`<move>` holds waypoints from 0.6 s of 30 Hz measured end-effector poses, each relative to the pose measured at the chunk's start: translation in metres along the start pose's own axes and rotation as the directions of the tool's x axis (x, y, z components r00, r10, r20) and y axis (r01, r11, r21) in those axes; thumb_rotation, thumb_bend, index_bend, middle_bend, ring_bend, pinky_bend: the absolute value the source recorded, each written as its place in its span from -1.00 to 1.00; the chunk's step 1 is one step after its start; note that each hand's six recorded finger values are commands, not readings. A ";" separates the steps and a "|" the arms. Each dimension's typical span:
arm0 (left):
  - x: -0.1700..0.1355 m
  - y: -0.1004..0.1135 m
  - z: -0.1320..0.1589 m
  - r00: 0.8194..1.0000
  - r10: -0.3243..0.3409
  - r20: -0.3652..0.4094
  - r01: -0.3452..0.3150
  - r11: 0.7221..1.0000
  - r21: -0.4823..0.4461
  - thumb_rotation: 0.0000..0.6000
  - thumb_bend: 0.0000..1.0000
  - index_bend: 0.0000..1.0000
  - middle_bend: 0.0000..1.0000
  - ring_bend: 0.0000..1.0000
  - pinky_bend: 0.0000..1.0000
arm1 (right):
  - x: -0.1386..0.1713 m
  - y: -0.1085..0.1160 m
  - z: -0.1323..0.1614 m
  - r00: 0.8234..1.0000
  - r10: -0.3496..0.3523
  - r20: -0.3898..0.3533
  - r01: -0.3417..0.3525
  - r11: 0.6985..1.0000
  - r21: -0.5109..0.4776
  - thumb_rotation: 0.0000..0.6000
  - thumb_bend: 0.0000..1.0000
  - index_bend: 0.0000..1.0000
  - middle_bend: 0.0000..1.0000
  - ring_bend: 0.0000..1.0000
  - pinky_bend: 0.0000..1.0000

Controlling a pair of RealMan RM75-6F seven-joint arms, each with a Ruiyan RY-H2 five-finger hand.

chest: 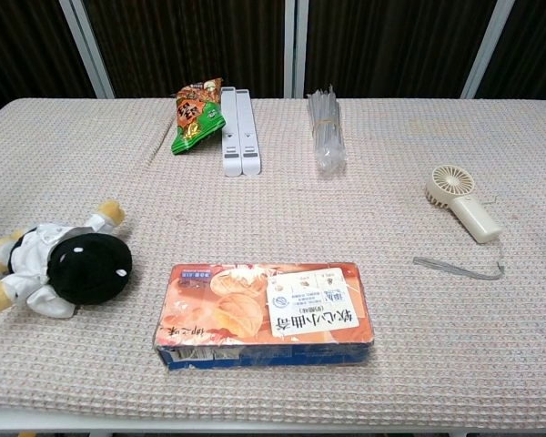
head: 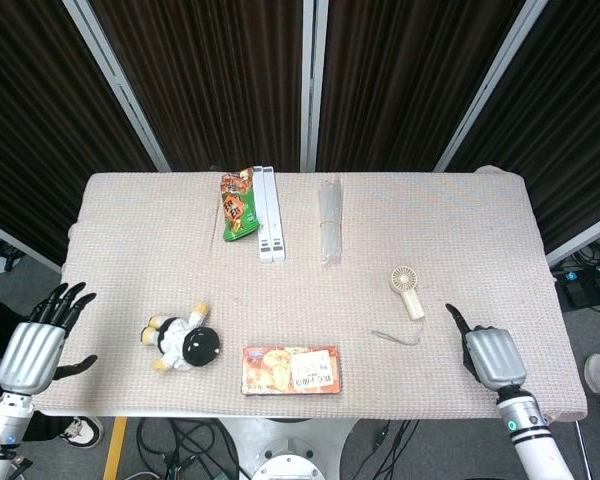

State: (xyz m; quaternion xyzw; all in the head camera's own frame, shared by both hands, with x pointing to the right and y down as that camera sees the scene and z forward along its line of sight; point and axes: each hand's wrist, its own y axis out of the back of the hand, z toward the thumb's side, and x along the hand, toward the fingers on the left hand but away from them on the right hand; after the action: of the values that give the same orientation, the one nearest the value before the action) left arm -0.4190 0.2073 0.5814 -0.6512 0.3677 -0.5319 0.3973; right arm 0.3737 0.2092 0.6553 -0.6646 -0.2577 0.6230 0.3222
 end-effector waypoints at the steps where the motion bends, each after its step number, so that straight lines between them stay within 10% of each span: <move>1: 0.000 0.000 -0.002 1.000 -0.004 -0.006 0.004 1.000 0.003 1.00 -0.93 -0.75 -0.87 -0.99 -0.57 | -0.004 -0.002 0.003 1.000 0.013 0.000 -0.013 1.000 0.002 1.00 1.00 -1.00 0.27 0.10 0.19; 18: 0.005 -0.004 -0.015 0.999 -0.018 -0.041 0.019 1.000 0.010 1.00 -0.93 -0.74 -0.85 -0.99 -0.57 | -0.066 -0.025 0.041 0.990 0.139 0.030 -0.140 0.990 0.020 1.00 1.00 -1.00 0.32 0.15 0.22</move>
State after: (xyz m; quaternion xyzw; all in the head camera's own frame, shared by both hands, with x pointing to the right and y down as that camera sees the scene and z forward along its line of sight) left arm -0.4332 0.2024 0.5885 -0.6415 0.3671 -0.5507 0.3878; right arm 0.3288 0.1805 0.7171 -0.6686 -0.2083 0.6561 0.2813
